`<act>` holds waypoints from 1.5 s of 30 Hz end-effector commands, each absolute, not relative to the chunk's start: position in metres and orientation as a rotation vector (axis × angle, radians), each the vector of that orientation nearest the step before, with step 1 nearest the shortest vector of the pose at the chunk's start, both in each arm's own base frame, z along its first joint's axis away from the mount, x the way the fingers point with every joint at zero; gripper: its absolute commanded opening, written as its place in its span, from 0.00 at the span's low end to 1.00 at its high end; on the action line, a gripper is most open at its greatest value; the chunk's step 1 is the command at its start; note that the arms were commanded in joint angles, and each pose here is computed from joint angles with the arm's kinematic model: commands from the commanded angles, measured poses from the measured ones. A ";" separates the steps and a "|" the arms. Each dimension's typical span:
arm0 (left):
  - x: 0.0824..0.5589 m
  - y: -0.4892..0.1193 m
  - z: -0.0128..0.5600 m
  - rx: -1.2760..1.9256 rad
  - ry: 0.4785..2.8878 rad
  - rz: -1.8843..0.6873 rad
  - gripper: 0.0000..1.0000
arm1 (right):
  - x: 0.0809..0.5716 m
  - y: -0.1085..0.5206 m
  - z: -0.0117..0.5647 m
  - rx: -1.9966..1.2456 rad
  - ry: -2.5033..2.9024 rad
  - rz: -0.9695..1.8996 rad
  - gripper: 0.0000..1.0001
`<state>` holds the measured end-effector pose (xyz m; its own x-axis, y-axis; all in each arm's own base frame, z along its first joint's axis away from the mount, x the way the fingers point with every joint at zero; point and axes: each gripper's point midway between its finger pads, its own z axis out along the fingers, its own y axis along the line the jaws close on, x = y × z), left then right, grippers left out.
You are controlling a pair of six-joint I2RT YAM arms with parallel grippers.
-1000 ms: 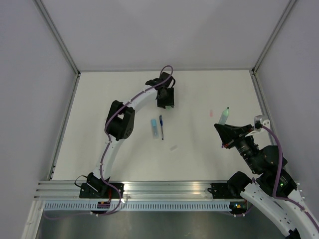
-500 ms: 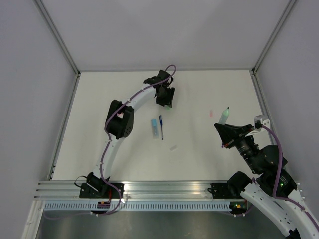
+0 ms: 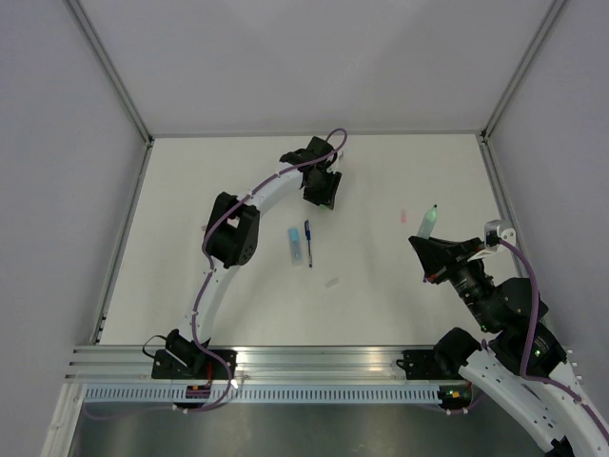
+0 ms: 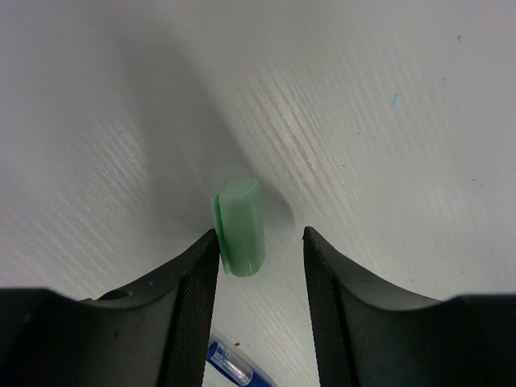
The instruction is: Insert the pens into the pen caps
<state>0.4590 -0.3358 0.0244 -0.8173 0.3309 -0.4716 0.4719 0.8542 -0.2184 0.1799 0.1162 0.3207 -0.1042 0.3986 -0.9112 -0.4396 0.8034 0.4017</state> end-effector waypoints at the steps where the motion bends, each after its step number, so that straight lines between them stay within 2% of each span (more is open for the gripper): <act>1: 0.461 -0.334 0.008 0.657 2.609 -0.406 0.51 | 0.181 0.112 0.330 -0.020 1.493 0.694 0.00; 9: 0.463 -0.330 0.002 0.654 2.610 -0.325 0.48 | 0.181 0.113 0.330 -0.022 1.495 0.696 0.00; 16: 0.464 -0.333 -0.003 0.673 2.606 -0.310 0.40 | 0.180 0.112 0.330 -0.023 1.492 0.697 0.00; 21: 0.457 -0.335 -0.008 0.685 2.629 -0.326 0.23 | 0.180 0.113 0.331 -0.024 1.489 0.701 0.00; 22: 0.456 -0.334 -0.009 0.684 2.635 -0.322 0.18 | 0.180 0.113 0.331 -0.025 1.490 0.702 0.00; 23: 0.454 -0.333 -0.011 0.684 2.645 -0.321 0.07 | 0.180 0.114 0.331 -0.028 1.491 0.706 0.00; 24: 0.453 -0.333 -0.010 0.675 2.650 -0.324 0.03 | 0.181 0.116 0.330 -0.031 1.497 0.706 0.00; 28: 0.436 -0.330 -0.009 0.653 2.673 -0.368 0.02 | 0.184 0.119 0.327 -0.039 1.510 0.706 0.00; 37: 0.414 -0.344 0.080 0.483 2.520 -0.657 0.02 | 0.188 0.149 0.312 -0.110 1.581 0.792 0.00; 39: 0.408 -0.358 0.125 0.444 2.412 -0.824 0.02 | 0.191 0.164 0.306 -0.151 1.614 0.837 0.00; 41: 0.389 -0.364 0.139 0.454 2.376 -0.958 0.02 | 0.186 0.189 0.295 -0.254 1.658 0.926 0.00; 45: 0.351 -0.371 0.206 0.444 2.197 -1.242 0.02 | 0.181 0.224 0.277 -0.388 1.686 1.068 0.00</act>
<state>0.3671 -0.3412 0.1032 -0.8438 0.1514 -0.5148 0.4393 0.7459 -0.5006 0.1937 0.1935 0.2769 -0.3488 0.2584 -0.9009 -0.5890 0.6872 0.4252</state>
